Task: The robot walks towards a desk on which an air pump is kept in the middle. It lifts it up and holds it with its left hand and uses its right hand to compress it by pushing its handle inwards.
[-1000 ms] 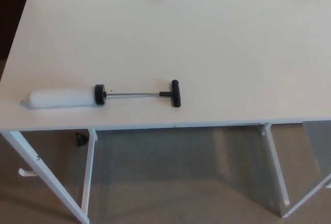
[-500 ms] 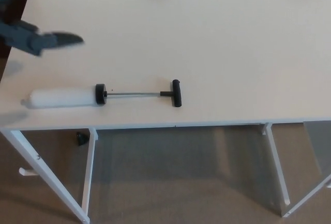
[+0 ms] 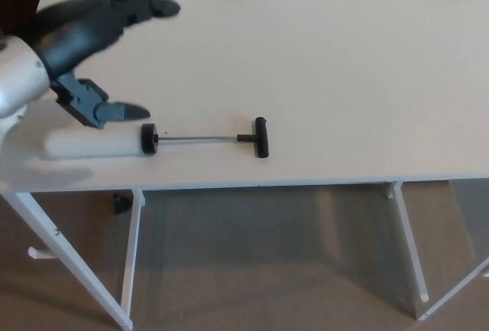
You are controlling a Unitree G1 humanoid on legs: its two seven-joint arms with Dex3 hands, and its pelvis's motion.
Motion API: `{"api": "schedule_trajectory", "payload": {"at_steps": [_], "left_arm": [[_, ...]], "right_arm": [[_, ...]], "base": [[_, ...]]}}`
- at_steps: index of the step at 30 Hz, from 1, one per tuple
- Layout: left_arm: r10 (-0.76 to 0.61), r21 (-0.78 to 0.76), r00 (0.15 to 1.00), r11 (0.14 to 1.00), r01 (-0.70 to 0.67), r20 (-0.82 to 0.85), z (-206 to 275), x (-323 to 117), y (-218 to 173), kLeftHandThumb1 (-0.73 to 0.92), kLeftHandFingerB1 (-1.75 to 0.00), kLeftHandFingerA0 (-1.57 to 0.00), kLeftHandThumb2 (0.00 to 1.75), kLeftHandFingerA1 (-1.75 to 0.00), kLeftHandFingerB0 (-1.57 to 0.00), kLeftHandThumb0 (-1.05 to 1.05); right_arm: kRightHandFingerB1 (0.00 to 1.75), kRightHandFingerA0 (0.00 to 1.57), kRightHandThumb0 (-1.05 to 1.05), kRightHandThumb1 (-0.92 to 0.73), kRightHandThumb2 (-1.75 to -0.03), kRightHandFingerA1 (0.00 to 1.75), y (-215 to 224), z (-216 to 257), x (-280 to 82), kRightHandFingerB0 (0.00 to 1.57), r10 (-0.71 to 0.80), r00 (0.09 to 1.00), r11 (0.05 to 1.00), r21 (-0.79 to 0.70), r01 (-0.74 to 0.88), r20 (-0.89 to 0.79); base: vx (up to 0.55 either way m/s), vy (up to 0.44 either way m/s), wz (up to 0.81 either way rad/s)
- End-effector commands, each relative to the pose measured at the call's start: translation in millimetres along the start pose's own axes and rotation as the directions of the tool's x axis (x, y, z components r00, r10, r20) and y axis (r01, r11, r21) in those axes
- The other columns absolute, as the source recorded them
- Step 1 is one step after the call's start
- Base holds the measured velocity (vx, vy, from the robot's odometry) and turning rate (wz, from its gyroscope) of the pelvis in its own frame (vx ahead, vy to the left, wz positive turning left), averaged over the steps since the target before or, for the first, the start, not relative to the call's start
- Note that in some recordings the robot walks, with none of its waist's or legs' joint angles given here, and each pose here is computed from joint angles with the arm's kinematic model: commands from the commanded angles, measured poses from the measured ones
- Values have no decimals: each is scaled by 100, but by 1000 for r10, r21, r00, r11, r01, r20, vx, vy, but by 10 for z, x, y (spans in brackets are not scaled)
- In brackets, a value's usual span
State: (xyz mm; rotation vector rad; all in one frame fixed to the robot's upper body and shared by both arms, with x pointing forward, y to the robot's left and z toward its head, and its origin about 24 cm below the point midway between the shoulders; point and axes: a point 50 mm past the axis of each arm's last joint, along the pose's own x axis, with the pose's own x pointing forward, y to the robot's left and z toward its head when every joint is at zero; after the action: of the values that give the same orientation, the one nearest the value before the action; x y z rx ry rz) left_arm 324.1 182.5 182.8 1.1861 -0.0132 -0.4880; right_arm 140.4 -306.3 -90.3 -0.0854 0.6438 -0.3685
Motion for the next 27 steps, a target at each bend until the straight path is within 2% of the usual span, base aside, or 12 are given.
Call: {"api": "schedule_trajectory", "payload": {"at_steps": [1, 2, 3, 4, 5, 12, 13, 20, 21, 23, 27], "left_arm": [[-64, 170, 979, 981, 98, -194, -203, 107, -188, 37, -28, -17, 65, -40, -8, -53], [-64, 173, 978, 980, 99, -196, -212, 109, -194, 37, -28, -17, 65, -40, -8, -53], [-57, 180, 977, 979, 95, -203, -231, 112, -183, 30, -48, 0, 85, -48, 0, -28], [-52, 186, 977, 978, 92, -208, -245, 114, -174, 30, -48, 0, 85, -48, 0, -28], [-43, 192, 976, 978, 85, -214, -255, 116, -160, 37, -30, -16, 64, -40, -7, -49], [-25, 231, 971, 970, 82, -239, -275, 108, -103, 38, -30, -17, 64, -40, -7, -51], [-31, 238, 969, 967, 91, -245, -273, 104, -107, 30, -47, -1, 85, -49, 0, -27], [-75, 276, 957, 948, 156, -280, -317, 89, -197, 30, -48, -1, 85, -49, 0, -28], [-72, 290, 954, 944, 159, -289, -331, 87, -212, 31, -32, -5, 68, -40, -1, -48], [-64, 310, 951, 937, 162, -303, -351, 86, -221, 31, -33, -2, 69, -40, -5, -45], [-58, 323, 943, 931, 169, -326, -396, 99, -223, 31, -32, -4, 69, -40, -4, -48]], "right_arm": [[51, 70, -41, -48, -76, 59, -129, 96, -5, 48, -39, 999, 996, -76, 42, 34], [51, 70, -41, -48, -76, 59, -128, 95, -4, 48, -40, 999, 996, -77, 42, 33], [52, 68, -41, -48, -76, 58, -122, 101, 0, 49, -38, 999, 996, -82, 41, 35], [52, 68, -41, -48, -76, 58, -117, 105, 3, 49, -37, 999, 996, -85, 40, 35], [52, 70, -42, -48, -76, 59, -115, 109, 3, 50, -36, 999, 995, -89, 39, 37], [52, 72, -43, -48, -76, 59, -115, 117, 7, 51, -36, 999, 994, -97, 40, 39], [53, 72, -43, -47, -76, 59, -113, 117, 5, 52, -35, 999, 995, -97, 39, 39], [53, 72, -44, -47, -76, 59, -110, 104, 1, 52, -29, 999, 993, -114, 33, 37], [53, 71, -44, -46, -76, 59, -111, 101, 1, 53, -29, 999, 993, -117, 33, 36], [54, 71, -44, -47, -77, 59, -108, 109, 7, 53, -27, 999, 992, -121, 31, 38], [54, 71, -44, -46, -77, 59, -98, 130, 23, 54, -24, 999, 992, -124, 29, 40]], "base": [[0, 0, 0], [0, 0, 0], [0, 0, 0], [0, 0, 0], [0, 0, 0], [0, 0, 0], [0, 0, 0], [0, 0, 0], [0, 0, 0], [0, 0, 0], [0, 0, 0]]}}
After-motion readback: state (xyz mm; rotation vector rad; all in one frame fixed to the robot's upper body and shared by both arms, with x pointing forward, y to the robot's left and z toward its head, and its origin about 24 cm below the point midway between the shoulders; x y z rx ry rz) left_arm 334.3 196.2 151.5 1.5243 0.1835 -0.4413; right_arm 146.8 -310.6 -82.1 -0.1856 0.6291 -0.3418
